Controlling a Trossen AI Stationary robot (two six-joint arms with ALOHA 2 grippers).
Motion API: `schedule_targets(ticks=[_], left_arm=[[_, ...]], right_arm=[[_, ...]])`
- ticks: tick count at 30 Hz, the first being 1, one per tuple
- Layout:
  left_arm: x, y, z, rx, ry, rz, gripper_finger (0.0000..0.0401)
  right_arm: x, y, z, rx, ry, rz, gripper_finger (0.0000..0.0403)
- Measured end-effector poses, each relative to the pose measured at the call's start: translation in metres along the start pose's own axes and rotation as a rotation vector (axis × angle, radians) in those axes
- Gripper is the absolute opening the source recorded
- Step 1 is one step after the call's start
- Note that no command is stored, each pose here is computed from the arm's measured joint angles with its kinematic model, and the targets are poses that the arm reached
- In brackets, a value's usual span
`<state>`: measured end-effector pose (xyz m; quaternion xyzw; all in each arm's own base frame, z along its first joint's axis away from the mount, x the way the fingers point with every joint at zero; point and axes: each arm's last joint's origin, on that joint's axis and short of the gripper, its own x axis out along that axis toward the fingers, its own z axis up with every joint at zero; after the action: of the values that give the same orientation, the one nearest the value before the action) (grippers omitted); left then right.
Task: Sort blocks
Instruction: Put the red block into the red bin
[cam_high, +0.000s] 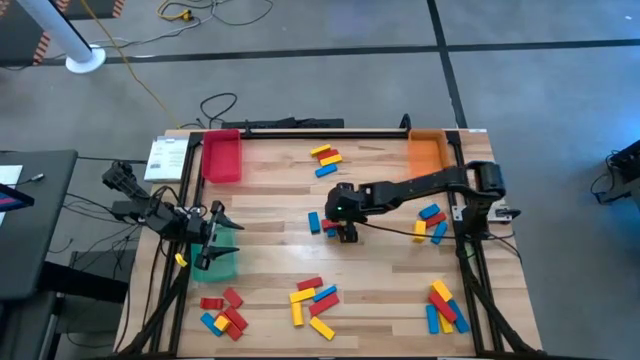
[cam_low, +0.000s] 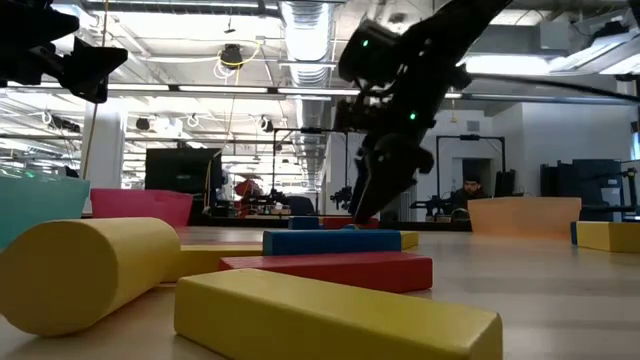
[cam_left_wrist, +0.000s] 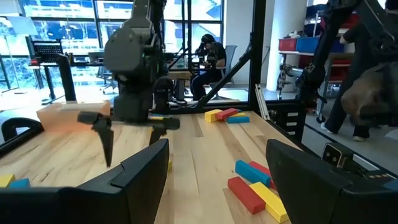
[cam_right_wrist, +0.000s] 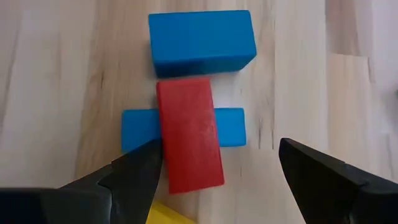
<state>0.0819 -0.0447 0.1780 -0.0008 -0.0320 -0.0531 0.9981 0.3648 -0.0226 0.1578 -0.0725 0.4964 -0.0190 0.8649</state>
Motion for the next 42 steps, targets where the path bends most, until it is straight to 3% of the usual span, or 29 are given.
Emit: schedule_targets(ticks=[8, 22, 34, 42], left_arm=[[0.000, 0.000, 0.000, 0.000, 0.000, 0.000, 0.0265], [0.000, 0.000, 0.000, -0.001, -0.001, 0.000, 0.0265], [0.000, 0.000, 0.000, 0.000, 0.000, 0.000, 0.0265], [0.000, 0.000, 0.000, 0.000, 0.000, 0.000, 0.0265]], right_arm=[[0.005, 0.002, -0.003, -0.008, 0.034, 0.009, 0.0296], [0.007, -0.005, -0.009, 0.010, 0.079, 0.077, 0.0119], [0.002, -0.005, -0.008, 0.013, 0.099, 0.085, 0.0108], [-0.010, -0.011, 0.009, 0.008, 0.091, 0.024, 0.0108]])
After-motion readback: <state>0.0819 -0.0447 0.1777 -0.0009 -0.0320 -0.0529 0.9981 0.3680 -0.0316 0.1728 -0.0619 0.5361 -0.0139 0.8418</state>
